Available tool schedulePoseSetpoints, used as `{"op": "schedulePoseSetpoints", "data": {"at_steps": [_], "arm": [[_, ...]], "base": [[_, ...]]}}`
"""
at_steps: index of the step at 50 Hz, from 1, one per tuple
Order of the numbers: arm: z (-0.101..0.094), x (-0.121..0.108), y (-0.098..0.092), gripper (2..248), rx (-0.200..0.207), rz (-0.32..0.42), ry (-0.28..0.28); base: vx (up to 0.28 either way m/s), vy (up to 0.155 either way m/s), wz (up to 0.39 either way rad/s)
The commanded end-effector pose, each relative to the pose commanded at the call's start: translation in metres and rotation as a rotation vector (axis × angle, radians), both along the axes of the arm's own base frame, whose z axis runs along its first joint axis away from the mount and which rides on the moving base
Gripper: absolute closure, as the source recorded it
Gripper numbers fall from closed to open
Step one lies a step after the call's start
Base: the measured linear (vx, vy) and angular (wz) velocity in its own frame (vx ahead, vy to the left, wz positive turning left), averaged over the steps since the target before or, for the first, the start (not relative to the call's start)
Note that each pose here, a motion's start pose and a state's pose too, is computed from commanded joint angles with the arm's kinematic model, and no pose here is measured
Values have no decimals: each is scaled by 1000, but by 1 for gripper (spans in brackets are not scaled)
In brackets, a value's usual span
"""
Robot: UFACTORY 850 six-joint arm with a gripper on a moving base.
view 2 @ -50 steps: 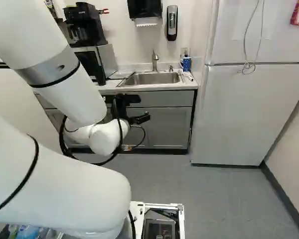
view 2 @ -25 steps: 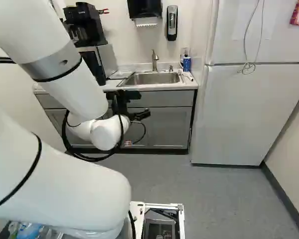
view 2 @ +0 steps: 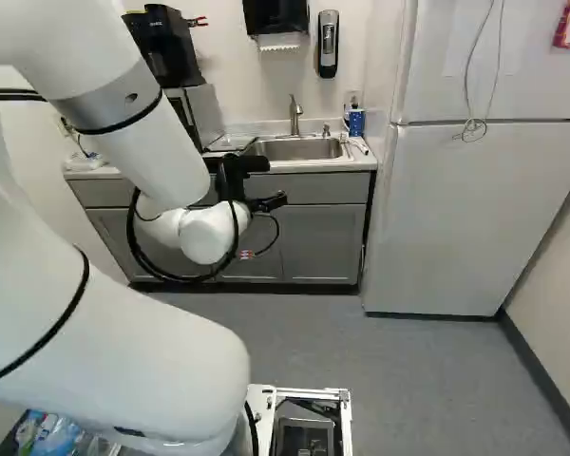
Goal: Rinse the cup and place it in the tray
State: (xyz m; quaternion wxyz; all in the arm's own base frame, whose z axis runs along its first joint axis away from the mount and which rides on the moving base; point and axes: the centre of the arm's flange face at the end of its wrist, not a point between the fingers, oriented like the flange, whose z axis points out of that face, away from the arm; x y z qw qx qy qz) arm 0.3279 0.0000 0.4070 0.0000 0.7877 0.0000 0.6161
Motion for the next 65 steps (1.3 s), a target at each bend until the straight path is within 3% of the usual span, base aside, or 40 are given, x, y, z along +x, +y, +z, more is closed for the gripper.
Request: {"op": "schedulePoseSetpoints", "data": {"at_steps": [41, 65], "arm": [[43, 45, 0, 3, 0, 0, -93], [64, 69, 0, 3, 0, 0, -94]], "base": [[0, 0, 0], [0, 0, 0]]}}
